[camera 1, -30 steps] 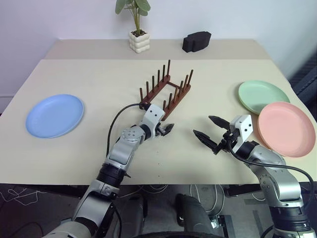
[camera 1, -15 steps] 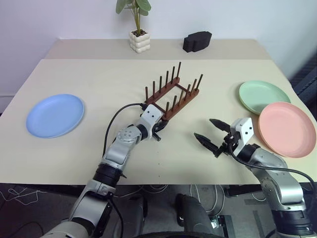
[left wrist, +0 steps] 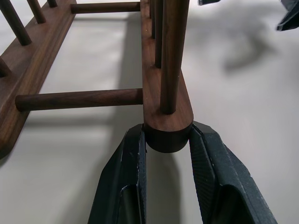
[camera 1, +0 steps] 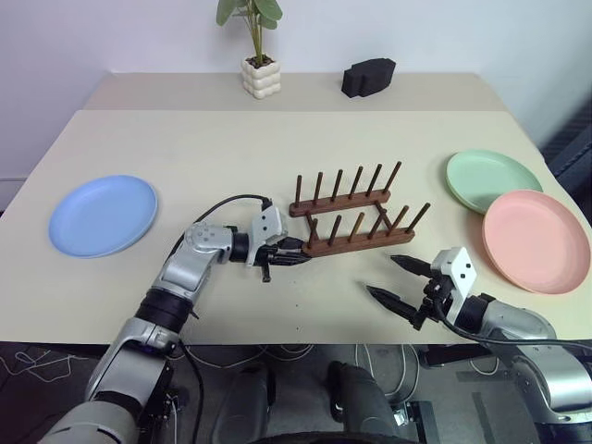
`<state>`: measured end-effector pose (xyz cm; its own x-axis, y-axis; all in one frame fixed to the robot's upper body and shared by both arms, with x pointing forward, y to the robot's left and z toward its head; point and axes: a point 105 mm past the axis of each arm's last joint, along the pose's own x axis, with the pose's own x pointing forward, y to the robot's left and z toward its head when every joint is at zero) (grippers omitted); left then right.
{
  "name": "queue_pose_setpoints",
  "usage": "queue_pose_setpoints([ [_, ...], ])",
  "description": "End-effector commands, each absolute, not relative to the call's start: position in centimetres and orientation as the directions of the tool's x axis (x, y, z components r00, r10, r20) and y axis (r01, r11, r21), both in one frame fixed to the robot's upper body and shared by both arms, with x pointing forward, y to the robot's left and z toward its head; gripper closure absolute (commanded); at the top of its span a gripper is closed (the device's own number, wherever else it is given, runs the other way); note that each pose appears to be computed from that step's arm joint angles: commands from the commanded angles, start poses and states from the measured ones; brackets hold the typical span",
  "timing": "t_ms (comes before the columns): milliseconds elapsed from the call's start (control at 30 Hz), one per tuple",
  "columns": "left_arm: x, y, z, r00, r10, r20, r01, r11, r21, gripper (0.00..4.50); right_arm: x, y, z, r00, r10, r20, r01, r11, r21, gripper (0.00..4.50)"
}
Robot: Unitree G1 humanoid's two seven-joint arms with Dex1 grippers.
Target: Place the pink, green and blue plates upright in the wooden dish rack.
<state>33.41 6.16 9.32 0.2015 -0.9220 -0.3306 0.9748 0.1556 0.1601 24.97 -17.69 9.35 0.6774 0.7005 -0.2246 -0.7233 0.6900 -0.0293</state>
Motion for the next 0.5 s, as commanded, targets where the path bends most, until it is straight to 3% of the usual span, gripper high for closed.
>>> queue_pose_setpoints([
  [33, 34.2, 6.3, 10.2, 0.209, -0.929, -0.307, 0.971, 0.160, 0.178, 2.76, 24.8, -17.5, 10.5, 0.682, 0.704, -0.199, -0.726, 0.683, -0.072, 0.00],
  [233, 35.2, 7.7, 9.7, 0.298, -0.897, -0.327, 0.947, 0.233, 0.223, 0.05, 24.8, -17.7, 10.4, 0.689, 0.695, -0.205, -0.720, 0.690, -0.079, 0.00],
  [367, 35.1, 9.3, 10.1, 0.356, -0.883, -0.305, 0.931, 0.307, 0.199, 0.05, 25.1, -18.2, 10.4, 0.703, 0.679, -0.212, -0.706, 0.703, -0.089, 0.00],
  [500, 33.5, 10.9, 10.8, 0.368, -0.887, -0.280, 0.930, 0.344, 0.133, 1.46, 25.5, -18.7, 10.2, 0.714, 0.664, -0.222, -0.692, 0.717, -0.081, 1.35],
])
